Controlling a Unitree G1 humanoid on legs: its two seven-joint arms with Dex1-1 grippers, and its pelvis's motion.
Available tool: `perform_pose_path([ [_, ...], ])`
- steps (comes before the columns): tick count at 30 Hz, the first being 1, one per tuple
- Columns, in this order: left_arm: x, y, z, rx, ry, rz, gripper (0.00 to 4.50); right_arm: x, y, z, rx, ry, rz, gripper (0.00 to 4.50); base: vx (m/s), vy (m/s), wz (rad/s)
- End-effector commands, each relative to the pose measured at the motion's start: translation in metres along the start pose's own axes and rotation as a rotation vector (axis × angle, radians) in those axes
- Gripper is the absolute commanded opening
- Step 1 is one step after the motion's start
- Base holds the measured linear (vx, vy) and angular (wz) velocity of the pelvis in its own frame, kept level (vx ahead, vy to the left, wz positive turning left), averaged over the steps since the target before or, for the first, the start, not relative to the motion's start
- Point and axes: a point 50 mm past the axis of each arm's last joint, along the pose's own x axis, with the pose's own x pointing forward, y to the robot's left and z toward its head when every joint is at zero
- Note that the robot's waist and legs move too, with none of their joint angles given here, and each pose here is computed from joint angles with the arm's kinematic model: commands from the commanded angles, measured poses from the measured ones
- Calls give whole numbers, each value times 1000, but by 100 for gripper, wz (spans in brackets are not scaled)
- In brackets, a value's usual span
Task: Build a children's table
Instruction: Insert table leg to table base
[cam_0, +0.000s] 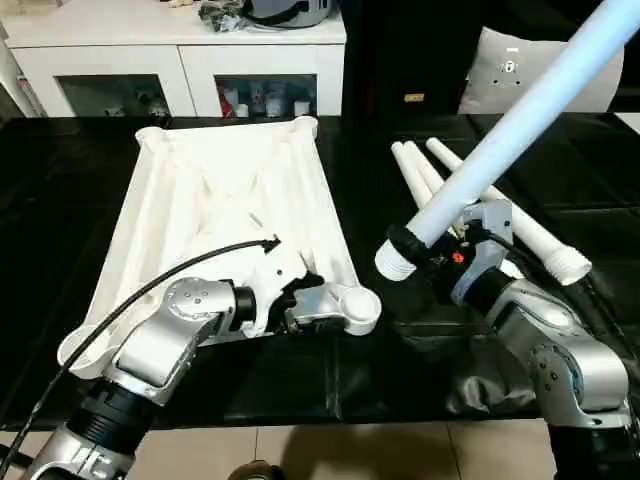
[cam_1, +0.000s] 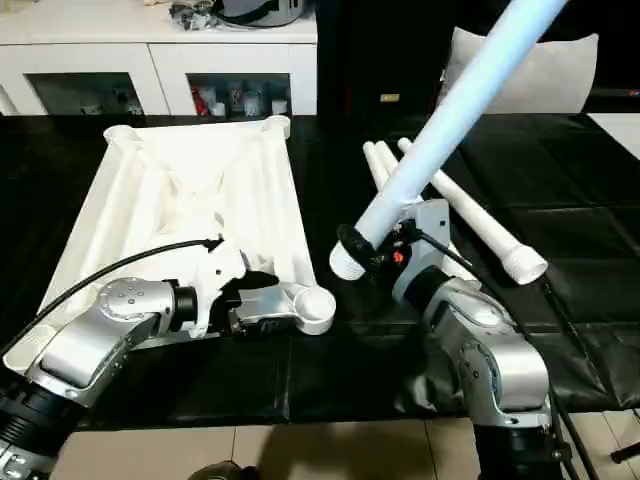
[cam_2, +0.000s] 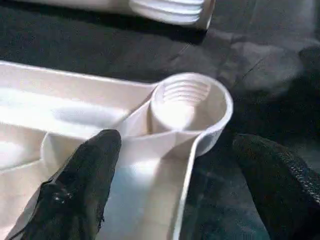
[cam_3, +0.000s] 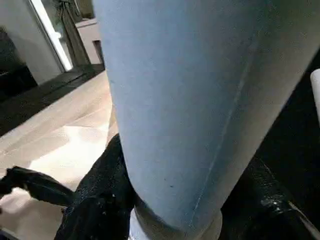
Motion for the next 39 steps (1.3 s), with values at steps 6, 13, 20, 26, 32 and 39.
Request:
perform_pose_path([
  [6,-4,2,-6,13,23,0,408,1,6,3,29,-20,13,191,0,0,0],
  [13,-4,3,-12,23,57,-1,408,4,1,0,-56,-24,-37,191,0,0,0],
  [20,-3,3,-16,13,78,-24,358,4,3,-1,-81,-27,-24,191,0,0,0],
  [26,-2,7,-18,21,90,-36,297,2,0,-2,-136,-7,-18,191,0,0,0],
  [32,-2,8,-22,58,130,-68,240,2,-1,-4,-137,15,15,191,0,0,0],
  [39,1,10,-19,22,97,-77,173,3,-2,-4,-147,14,22,191,0,0,0],
])
